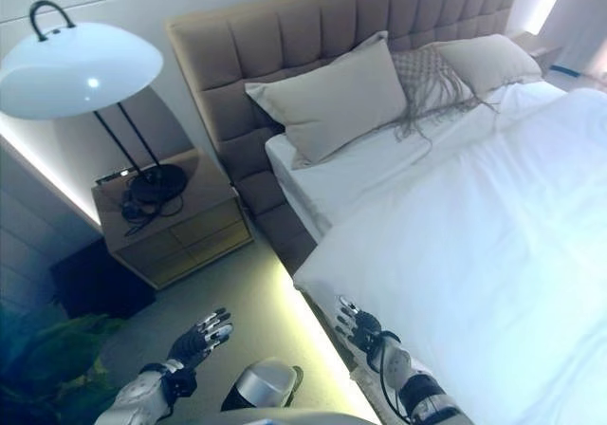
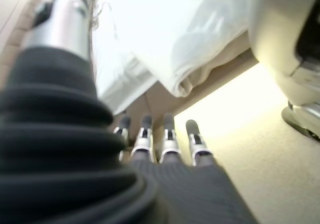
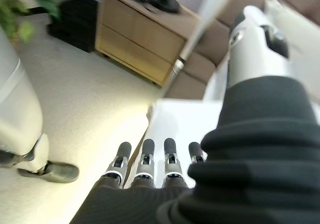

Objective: Make the bed neatly

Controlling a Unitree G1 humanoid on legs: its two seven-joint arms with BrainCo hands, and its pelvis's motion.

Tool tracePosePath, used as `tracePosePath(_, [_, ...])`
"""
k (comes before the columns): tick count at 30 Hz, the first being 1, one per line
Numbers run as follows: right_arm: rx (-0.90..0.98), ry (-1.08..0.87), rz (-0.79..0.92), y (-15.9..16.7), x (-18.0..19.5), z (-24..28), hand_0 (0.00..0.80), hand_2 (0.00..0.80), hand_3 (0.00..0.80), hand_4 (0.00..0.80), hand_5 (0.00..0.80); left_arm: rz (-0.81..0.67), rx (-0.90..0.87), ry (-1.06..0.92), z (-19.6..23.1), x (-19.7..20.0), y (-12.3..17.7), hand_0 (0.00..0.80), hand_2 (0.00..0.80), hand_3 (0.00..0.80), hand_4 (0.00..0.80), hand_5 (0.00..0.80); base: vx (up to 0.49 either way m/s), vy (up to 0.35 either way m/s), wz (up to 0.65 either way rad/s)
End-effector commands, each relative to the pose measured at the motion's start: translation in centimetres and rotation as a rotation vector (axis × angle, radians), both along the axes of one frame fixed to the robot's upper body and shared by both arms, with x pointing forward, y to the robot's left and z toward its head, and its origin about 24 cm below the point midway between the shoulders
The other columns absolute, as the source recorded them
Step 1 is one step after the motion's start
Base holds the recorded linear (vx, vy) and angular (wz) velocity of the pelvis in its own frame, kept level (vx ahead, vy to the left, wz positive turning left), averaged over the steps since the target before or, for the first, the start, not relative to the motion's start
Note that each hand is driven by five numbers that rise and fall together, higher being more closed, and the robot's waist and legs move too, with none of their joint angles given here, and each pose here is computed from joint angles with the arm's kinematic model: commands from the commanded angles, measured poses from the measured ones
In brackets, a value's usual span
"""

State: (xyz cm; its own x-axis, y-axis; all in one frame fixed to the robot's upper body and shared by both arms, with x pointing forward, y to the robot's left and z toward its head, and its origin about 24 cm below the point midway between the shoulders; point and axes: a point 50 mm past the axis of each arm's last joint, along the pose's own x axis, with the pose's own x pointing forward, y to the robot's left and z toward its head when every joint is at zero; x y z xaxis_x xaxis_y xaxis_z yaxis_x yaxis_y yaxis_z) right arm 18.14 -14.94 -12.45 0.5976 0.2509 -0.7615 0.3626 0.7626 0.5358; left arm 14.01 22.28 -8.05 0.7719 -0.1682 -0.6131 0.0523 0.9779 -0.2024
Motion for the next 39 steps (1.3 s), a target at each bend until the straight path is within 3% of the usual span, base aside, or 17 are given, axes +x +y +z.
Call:
tracePosePath(1, [0.036, -0.131, -0.123, -0.8, 2.5, 1.8, 0.000, 0.000, 0.000, 0.000, 0.000, 0.016, 0.023, -0.136, 1.7, 1.9, 0.3, 0.000, 0.000, 0.000, 0.000, 0.000, -0.053, -0.048, -0.06])
tracePosePath(6, [-0.055, -0.123, -0.295, -4.1, 1.4, 1.2, 0.000, 0.000, 0.000, 0.000, 0.000, 0.000, 0.088, -0.183, 1.8, 2.1, 0.1, 0.000, 0.000, 0.000, 0.000, 0.000, -0.055, -0.048, -0.07])
tracePosePath(13, [-0.095, -0.204, -0.528, -8.8, -0.1, 1.3, 0.000, 0.000, 0.000, 0.000, 0.000, -0.157, 0.433, -0.445, 4.3, 4.3, -0.3, 0.000, 0.000, 0.000, 0.000, 0.000, -0.107, -0.053, -0.29])
tracePosePath(22, [-0.122, -0.340, -0.630, -12.1, 0.9, 2.6, 0.000, 0.000, 0.000, 0.000, 0.000, -0.211, 0.803, -0.866, 8.0, 10.0, -4.0, 0.000, 0.000, 0.000, 0.000, 0.000, -0.229, -0.060, -0.46])
tracePosePath(34, [-0.084, -0.593, -0.439, -8.3, 9.2, 8.8, 0.000, 0.000, 0.000, 0.000, 0.000, -0.016, 1.279, -1.220, 13.4, 16.1, -6.0, 0.000, 0.000, 0.000, 0.000, 0.000, -0.201, -0.026, -0.74])
tracePosePath(39, [-0.061, -0.640, -0.430, -7.5, 10.4, 11.0, 0.000, 0.000, 0.000, 0.000, 0.000, 0.074, 1.469, -1.191, 14.6, 17.4, -5.4, 0.000, 0.000, 0.000, 0.000, 0.000, -0.100, 0.049, -0.13])
